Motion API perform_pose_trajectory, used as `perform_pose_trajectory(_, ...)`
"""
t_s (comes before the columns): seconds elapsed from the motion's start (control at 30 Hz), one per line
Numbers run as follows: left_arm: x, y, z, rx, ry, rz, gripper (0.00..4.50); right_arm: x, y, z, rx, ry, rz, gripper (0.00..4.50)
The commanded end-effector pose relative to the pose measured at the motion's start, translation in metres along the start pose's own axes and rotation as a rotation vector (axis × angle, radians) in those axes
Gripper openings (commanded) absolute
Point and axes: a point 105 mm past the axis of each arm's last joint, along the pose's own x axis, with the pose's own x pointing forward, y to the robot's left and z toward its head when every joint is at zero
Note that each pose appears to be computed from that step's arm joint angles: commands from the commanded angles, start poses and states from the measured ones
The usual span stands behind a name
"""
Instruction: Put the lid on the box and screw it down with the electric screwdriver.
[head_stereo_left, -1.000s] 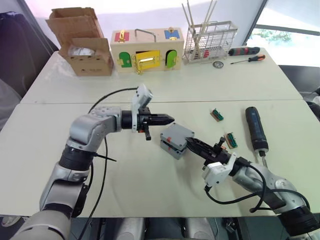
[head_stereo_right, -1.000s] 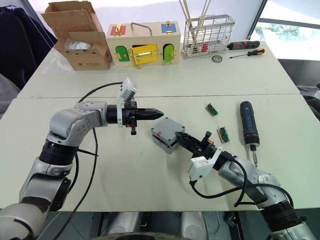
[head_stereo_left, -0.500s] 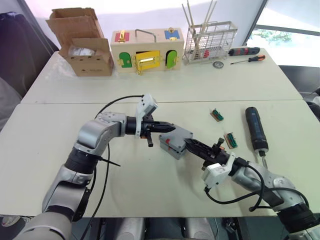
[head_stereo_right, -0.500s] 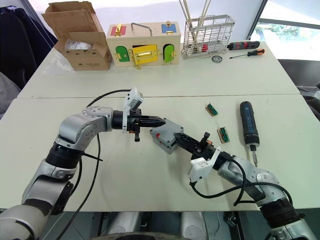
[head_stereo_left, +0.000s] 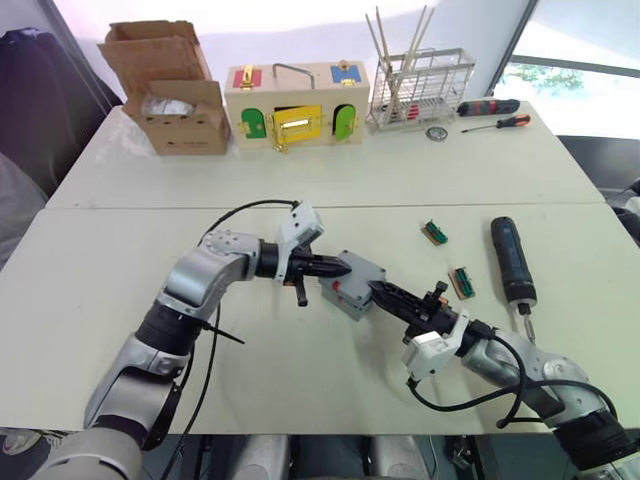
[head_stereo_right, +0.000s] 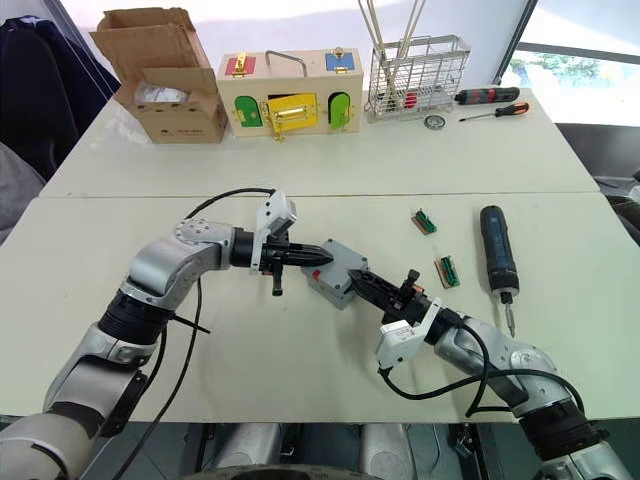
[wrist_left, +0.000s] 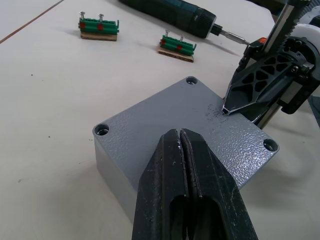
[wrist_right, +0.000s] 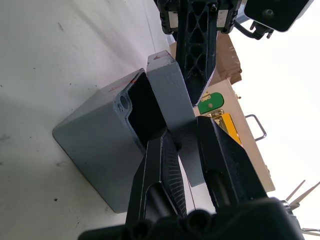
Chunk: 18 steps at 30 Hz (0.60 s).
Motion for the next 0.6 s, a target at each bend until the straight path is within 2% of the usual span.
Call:
perform_pose_trajectory(0.03,0.0009,0.0014,0.0052,0.033,-0.010,0.009,0.01,-0.0057,0.0115,0.0006,0.006,0.027,0.041,0.11)
perform_pose_trajectory(0.27,0.0024,0.0024,0.0110,0.036,-0.031,0.007,0.01,-0.0032,0.0107,0.0023,0.014,0.060,0.001,0.11)
perform_pose_trajectory(0.6,0.0010,0.0024,0.0057,0.039,-0.011,0.003,0.01,-0.0001,0.0184,0.0084,0.011,0.042,0.017,0.11)
